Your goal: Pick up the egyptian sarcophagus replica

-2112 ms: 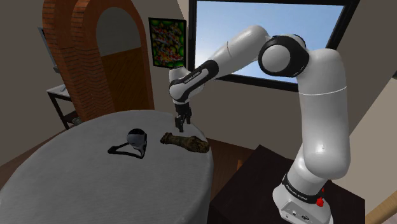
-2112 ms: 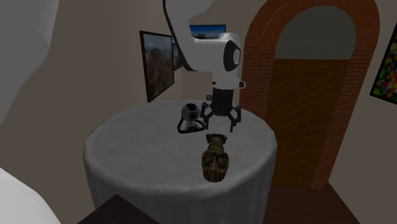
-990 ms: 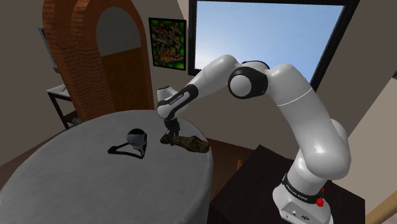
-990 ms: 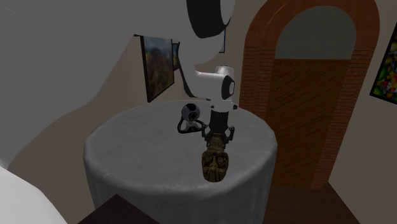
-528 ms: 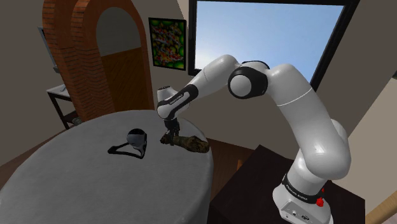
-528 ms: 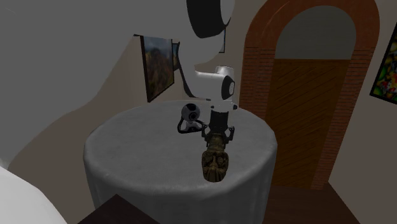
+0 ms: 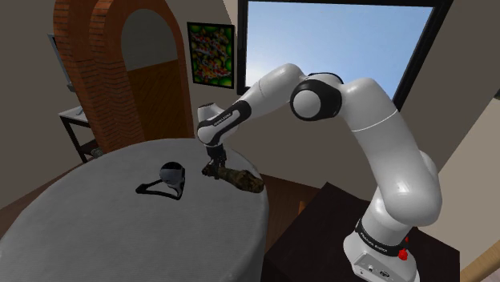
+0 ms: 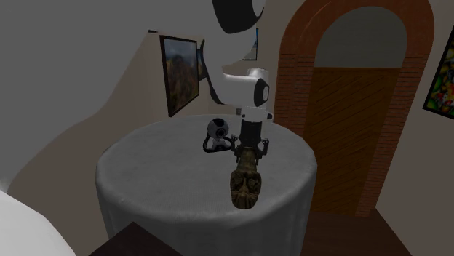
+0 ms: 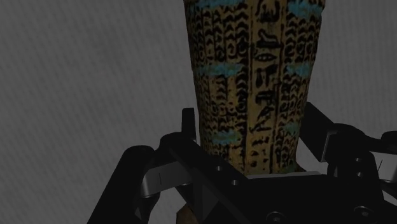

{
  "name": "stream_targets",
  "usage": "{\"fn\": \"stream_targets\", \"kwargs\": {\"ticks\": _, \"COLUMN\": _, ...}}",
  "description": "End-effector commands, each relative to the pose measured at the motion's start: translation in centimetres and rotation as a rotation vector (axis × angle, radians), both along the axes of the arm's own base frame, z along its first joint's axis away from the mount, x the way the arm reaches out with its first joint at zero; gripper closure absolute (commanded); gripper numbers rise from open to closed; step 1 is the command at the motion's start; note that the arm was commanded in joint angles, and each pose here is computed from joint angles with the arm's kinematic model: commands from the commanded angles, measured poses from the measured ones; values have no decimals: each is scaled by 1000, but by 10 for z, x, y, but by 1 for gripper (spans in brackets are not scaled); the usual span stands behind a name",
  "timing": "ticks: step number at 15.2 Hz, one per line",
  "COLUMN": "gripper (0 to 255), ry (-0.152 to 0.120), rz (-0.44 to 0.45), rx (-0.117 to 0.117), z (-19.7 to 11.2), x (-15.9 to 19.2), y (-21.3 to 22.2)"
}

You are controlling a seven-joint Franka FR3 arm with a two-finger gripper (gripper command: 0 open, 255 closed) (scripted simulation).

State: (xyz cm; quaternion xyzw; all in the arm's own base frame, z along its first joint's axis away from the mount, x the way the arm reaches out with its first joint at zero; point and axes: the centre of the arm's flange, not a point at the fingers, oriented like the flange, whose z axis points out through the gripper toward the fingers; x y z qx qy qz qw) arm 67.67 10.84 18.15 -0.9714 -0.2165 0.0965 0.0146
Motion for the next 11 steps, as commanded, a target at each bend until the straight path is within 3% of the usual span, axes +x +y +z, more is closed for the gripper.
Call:
{"fn": "stream_targets", "kwargs": {"ticks": 1, "gripper": 255, "ry": 0, "rz": 0, "rx": 0, "z": 11, "x": 0, "y": 1}}
{"fn": "stream_targets", "kwargs": {"ticks": 11, "gripper": 255, "ry": 0, "rz": 0, "rx": 0, "z": 54, "x": 0, "y": 1}}
